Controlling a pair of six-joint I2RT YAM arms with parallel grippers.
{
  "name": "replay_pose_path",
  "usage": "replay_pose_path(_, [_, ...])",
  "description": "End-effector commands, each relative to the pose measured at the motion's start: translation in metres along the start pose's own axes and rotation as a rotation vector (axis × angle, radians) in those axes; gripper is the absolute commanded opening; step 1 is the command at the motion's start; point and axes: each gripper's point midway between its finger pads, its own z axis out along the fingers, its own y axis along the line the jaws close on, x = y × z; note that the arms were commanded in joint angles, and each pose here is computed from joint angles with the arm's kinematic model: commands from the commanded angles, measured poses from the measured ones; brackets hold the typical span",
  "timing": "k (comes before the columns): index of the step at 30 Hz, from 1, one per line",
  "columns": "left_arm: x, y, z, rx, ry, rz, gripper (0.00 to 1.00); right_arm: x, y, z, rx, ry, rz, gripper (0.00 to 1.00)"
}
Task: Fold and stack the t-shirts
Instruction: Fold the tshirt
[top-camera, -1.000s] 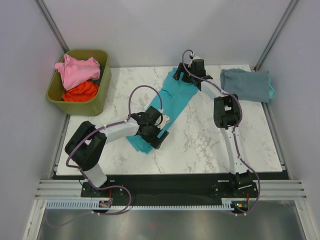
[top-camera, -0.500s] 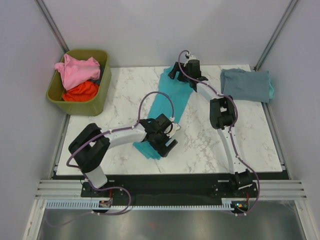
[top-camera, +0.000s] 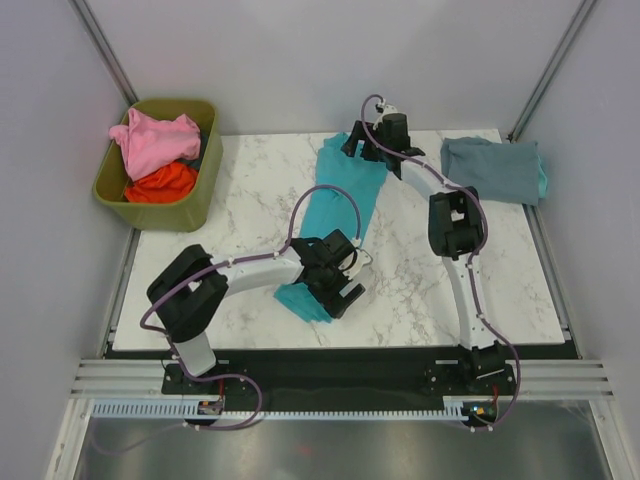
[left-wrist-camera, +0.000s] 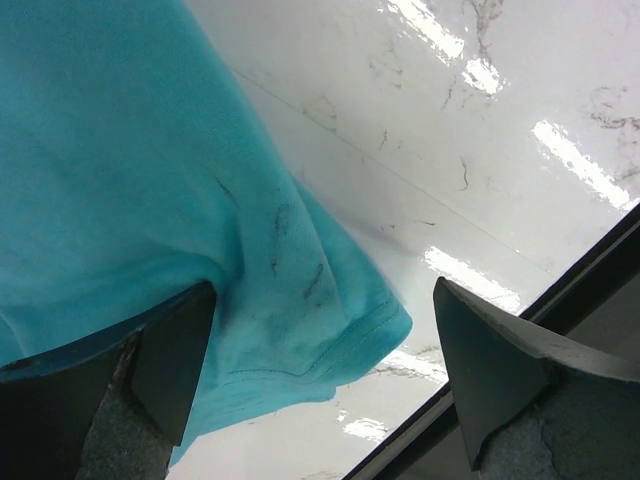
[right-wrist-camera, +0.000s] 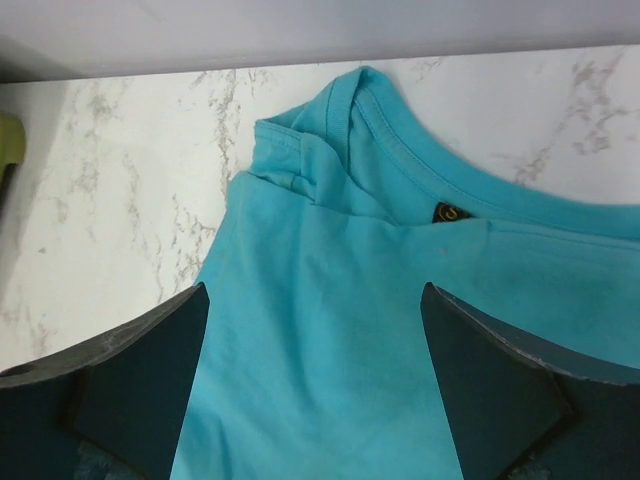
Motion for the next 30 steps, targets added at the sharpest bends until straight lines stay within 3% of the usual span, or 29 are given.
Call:
replay_pose_path(1, [-0.013,0.000,-0.015,-0.015,-0.027,0.048,0.98,-0.085,0.020,-0.064,-0.036,-0.114,-0.005,0.96])
replay_pose_path(3, [-0.013,0.002,-0.022,-0.023,-0.032,0.055,0.99,-0.085,0.012,-0.081,-0.042,-0.079,0.061,0.95])
replay_pose_path(8, [-0.018,0.004,-0.035,-0.041,-0.062,0.081,0.99,-0.010,-0.036,-0.091,-0.012,0.116,0.350,0.87])
replay_pose_path(13, [-0.018,0.003,-0.030,-0.031,-0.048,0.098,0.99,0.041,-0.057,-0.082,0.015,0.217,0.402,0.84])
replay_pose_path(23, [-0.001,-0.007,0.007,0.049,0.065,0.040,0.98,0.069,-0.076,-0.053,0.022,0.249,0.441,0.83])
replay_pose_path(26, [-0.005,-0.010,0.018,0.071,0.090,0.021,0.98,0.078,-0.084,-0.040,0.031,0.247,0.459,0.63])
replay_pose_path(30, [-0.014,-0.016,0.030,0.112,0.108,0.011,0.97,0.079,-0.089,-0.024,0.031,0.228,0.461,0.46])
